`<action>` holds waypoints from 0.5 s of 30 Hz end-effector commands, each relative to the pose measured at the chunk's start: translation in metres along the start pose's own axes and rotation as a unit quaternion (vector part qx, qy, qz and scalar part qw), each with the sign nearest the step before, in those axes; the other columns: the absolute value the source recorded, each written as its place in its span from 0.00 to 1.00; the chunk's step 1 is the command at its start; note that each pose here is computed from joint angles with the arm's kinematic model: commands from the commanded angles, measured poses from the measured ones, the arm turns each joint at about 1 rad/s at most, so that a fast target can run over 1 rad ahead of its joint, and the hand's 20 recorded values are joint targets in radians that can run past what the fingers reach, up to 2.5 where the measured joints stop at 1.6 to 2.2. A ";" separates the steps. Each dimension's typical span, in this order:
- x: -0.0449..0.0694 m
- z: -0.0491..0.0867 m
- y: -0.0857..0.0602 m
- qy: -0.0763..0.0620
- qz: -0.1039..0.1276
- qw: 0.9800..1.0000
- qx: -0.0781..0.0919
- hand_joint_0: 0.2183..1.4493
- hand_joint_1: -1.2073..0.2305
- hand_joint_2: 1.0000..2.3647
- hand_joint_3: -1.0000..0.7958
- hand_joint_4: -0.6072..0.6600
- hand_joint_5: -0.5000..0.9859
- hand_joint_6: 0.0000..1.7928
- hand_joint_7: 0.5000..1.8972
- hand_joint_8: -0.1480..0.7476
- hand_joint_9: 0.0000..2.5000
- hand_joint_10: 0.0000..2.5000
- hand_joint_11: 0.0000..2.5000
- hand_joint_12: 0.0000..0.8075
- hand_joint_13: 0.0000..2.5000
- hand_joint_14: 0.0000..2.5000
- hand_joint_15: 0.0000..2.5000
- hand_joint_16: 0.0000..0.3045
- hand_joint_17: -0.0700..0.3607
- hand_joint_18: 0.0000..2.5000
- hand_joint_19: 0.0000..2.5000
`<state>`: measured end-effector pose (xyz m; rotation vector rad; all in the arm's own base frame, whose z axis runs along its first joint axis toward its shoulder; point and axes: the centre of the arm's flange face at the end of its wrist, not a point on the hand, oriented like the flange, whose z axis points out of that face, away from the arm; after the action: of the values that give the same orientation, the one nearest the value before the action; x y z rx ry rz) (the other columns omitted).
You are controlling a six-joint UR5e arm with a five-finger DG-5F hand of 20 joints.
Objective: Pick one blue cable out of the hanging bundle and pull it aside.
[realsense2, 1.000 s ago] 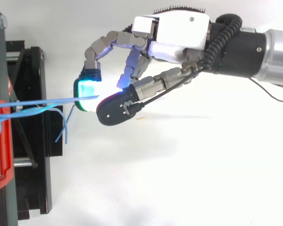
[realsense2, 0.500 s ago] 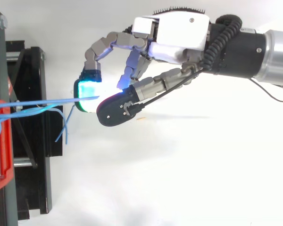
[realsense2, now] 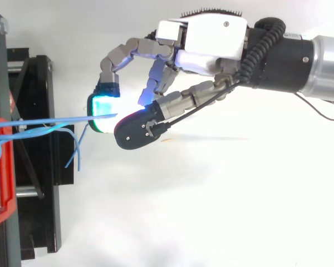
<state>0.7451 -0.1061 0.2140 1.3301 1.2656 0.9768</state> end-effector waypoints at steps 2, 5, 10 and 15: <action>0.000 0.000 -0.001 0.000 0.000 1.000 0.001 0.33 0.30 0.00 0.51 0.35 0.32 0.49 0.39 0.47 0.51 0.01 0.23 0.42 0.45 0.01 0.29 0.18 0.44 0.36 0.18; 0.000 0.000 -0.001 0.000 0.000 1.000 0.001 0.33 0.30 0.00 0.51 0.35 0.32 0.49 0.39 0.48 0.51 0.01 0.23 0.42 0.45 0.01 0.29 0.18 0.44 0.36 0.17; 0.000 0.000 -0.001 0.000 0.000 1.000 0.001 0.33 0.30 0.00 0.51 0.35 0.32 0.49 0.39 0.47 0.51 0.01 0.23 0.42 0.45 0.01 0.29 0.18 0.45 0.36 0.17; 0.000 0.000 -0.001 0.000 -0.001 1.000 0.001 0.33 0.30 0.00 0.51 0.35 0.32 0.49 0.39 0.48 0.51 0.01 0.23 0.42 0.45 0.01 0.29 0.18 0.44 0.36 0.17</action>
<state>0.7447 -0.1061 0.2134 1.3310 1.2665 0.9755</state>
